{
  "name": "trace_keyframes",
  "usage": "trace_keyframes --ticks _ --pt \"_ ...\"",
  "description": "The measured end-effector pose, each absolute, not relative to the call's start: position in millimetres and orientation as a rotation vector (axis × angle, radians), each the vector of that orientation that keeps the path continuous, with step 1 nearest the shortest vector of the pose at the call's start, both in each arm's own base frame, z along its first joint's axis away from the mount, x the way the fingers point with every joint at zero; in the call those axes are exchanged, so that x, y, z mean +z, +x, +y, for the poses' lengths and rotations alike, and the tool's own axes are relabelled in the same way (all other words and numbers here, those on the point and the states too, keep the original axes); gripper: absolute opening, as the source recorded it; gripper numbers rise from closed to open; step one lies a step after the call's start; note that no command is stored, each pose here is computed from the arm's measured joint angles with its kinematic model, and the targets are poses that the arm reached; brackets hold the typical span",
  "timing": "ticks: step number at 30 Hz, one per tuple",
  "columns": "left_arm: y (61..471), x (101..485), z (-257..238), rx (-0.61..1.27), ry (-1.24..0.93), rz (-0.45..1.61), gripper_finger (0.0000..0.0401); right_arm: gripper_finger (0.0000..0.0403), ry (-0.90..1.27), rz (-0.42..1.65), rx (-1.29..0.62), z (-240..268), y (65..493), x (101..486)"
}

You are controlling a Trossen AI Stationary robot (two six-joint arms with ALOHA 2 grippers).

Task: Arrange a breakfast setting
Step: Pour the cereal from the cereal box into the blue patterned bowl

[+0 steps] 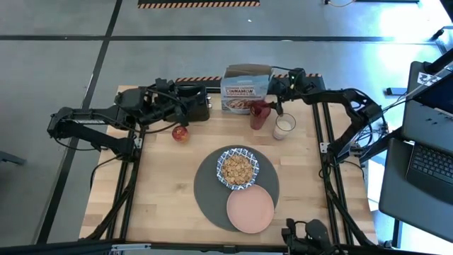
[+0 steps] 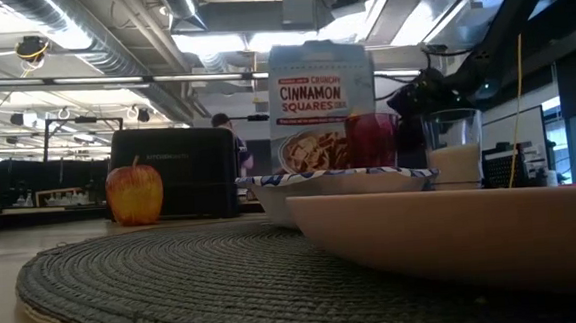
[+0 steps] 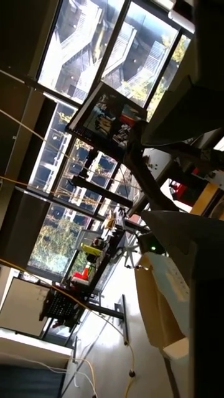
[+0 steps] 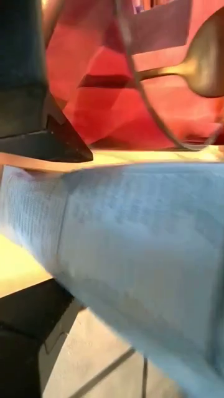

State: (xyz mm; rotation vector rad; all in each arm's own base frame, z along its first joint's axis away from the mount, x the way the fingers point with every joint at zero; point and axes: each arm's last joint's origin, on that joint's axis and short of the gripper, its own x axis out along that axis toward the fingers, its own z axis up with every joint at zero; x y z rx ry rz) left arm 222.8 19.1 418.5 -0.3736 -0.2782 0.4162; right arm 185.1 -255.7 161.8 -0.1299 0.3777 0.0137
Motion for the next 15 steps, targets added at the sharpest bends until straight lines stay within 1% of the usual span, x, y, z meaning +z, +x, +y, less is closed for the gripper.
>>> trace_keyframes --ticks 5,9,15 --pt "223 418 19 0.417 -0.374 -0.278 0.0174 0.0249 -0.128 0.388 0.005 -255 176 169" --pt "223 418 19 0.417 -0.374 -0.278 0.0174 0.0249 -0.146 0.437 -0.003 -254 163 171" --pt "223 418 19 0.417 -0.372 -0.278 0.0174 0.0248 -0.168 0.527 -0.092 -259 148 170"
